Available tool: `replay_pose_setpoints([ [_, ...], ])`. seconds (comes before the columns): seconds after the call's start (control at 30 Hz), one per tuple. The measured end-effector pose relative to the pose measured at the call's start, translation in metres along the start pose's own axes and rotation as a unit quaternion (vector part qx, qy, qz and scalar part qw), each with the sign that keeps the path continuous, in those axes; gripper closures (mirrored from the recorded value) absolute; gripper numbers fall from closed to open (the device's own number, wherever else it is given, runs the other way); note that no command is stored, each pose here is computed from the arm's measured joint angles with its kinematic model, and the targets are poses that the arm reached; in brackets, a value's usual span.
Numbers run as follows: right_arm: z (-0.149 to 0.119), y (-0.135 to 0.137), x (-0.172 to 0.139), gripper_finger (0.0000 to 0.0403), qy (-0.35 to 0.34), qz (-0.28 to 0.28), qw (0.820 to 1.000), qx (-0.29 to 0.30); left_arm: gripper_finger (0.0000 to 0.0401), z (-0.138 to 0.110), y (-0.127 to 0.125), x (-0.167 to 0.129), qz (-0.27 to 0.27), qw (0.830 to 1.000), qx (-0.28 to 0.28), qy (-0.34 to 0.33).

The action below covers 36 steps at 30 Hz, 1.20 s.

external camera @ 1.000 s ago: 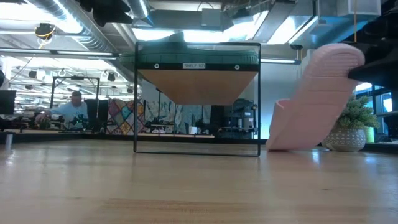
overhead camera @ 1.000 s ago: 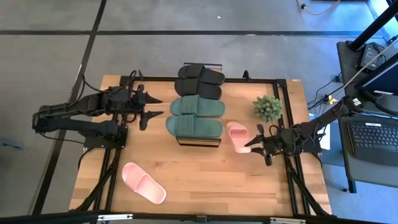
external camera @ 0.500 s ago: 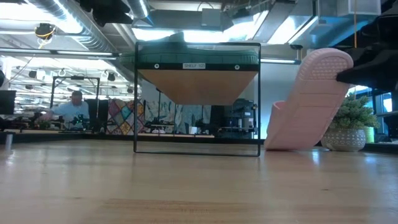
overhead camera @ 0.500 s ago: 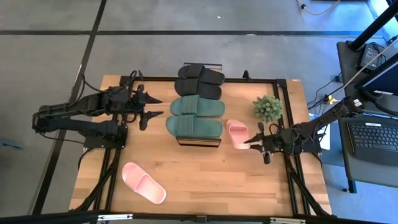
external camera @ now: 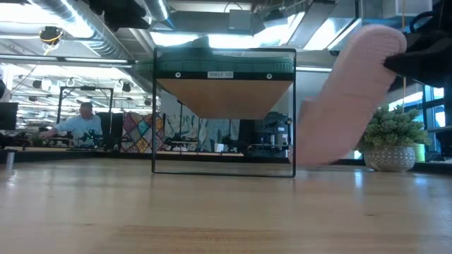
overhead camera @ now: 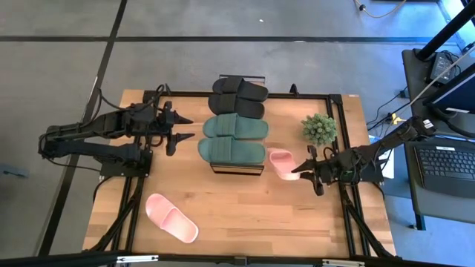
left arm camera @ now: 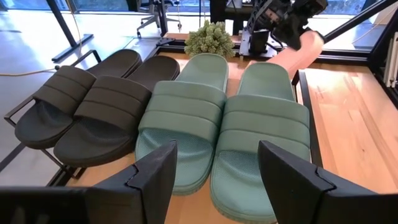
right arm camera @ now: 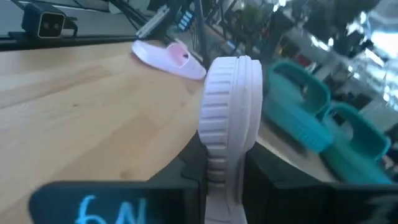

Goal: Pick and place slides into the shelf
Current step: Put the top pink slipper under the shelf

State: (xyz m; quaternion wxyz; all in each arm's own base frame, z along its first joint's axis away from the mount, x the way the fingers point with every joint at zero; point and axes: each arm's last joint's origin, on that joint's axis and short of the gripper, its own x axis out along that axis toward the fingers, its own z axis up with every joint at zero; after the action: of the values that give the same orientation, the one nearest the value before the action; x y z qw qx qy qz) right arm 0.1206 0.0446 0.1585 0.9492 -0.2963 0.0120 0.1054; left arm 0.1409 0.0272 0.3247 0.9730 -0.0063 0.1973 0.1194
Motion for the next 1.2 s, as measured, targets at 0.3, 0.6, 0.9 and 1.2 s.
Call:
replay_pose_setpoints([
  [0.3, -0.005, -0.009, 0.003, 0.0340, -0.007, 0.004, 0.999, -0.045, 0.0186, -0.003, 0.000, 0.000, 0.000, 1.000, 0.001, 0.014],
  [0.6, -0.014, -0.019, 0.008, 0.0340, -0.017, 0.023, 0.998, -0.049, 0.0186, -0.003, 0.000, 0.000, 0.000, 1.000, 0.003, 0.013],
  [0.9, -0.024, -0.025, 0.013, 0.0340, 0.001, 0.025, 0.998, -0.053, 0.0186, -0.003, 0.000, 0.000, 0.000, 1.000, 0.002, 0.013],
  [1.2, -0.033, -0.028, 0.021, 0.0342, -0.012, 0.059, 0.997, -0.044, 0.0186, -0.003, 0.000, 0.000, 0.000, 1.000, 0.002, 0.013],
])
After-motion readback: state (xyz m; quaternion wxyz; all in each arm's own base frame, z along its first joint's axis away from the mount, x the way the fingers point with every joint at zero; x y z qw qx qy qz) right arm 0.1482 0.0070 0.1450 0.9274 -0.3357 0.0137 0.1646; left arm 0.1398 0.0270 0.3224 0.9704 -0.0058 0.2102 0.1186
